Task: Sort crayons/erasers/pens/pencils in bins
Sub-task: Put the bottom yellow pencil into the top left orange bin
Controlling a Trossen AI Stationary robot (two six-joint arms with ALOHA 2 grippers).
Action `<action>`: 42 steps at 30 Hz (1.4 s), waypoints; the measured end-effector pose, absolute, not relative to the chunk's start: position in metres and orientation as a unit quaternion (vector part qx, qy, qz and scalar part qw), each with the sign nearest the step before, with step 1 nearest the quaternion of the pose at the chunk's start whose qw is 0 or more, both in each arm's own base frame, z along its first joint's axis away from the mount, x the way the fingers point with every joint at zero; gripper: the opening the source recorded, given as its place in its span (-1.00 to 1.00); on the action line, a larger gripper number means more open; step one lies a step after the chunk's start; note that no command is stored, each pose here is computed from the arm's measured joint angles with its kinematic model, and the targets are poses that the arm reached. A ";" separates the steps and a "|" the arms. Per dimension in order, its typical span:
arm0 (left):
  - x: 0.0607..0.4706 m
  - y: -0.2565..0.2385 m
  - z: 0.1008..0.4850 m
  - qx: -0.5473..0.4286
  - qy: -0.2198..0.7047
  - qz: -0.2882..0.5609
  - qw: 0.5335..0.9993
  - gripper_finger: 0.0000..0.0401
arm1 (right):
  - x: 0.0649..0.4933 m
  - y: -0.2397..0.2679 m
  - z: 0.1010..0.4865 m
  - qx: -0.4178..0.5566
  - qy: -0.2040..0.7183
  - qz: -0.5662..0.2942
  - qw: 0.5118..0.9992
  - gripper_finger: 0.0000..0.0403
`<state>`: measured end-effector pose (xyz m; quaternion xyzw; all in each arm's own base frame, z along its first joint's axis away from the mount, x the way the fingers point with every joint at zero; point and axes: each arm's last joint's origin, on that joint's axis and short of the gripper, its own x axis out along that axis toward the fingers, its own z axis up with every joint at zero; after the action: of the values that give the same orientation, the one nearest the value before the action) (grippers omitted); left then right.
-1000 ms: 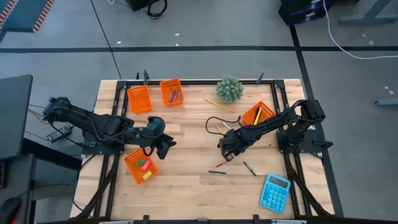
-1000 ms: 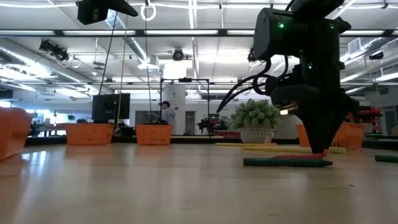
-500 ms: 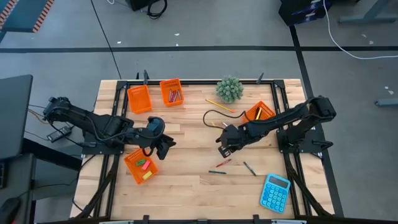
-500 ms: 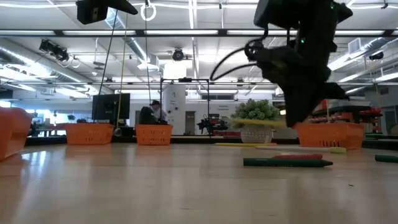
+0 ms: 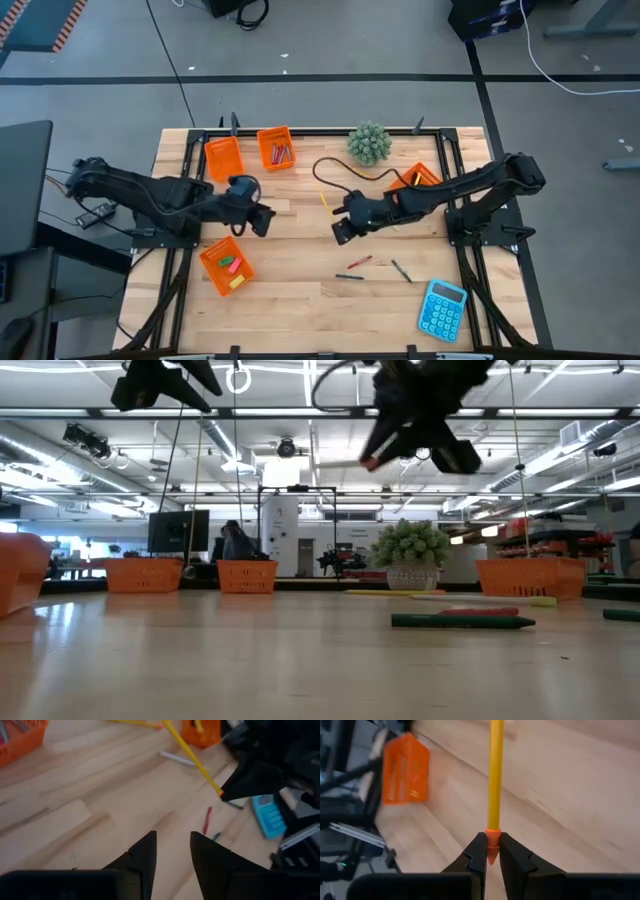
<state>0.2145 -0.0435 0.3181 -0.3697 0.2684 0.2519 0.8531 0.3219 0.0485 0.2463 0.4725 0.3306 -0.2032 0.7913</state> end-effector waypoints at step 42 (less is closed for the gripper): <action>0.165 0.003 0.346 -0.450 0.159 0.338 0.811 0.17 | 0.456 0.022 0.300 0.441 0.253 -0.150 0.848 -0.77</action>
<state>0.1653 0.0025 0.3457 -0.4497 0.1595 0.3377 0.8113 0.4556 0.0220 0.3001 0.4413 0.2533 -0.1495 0.8478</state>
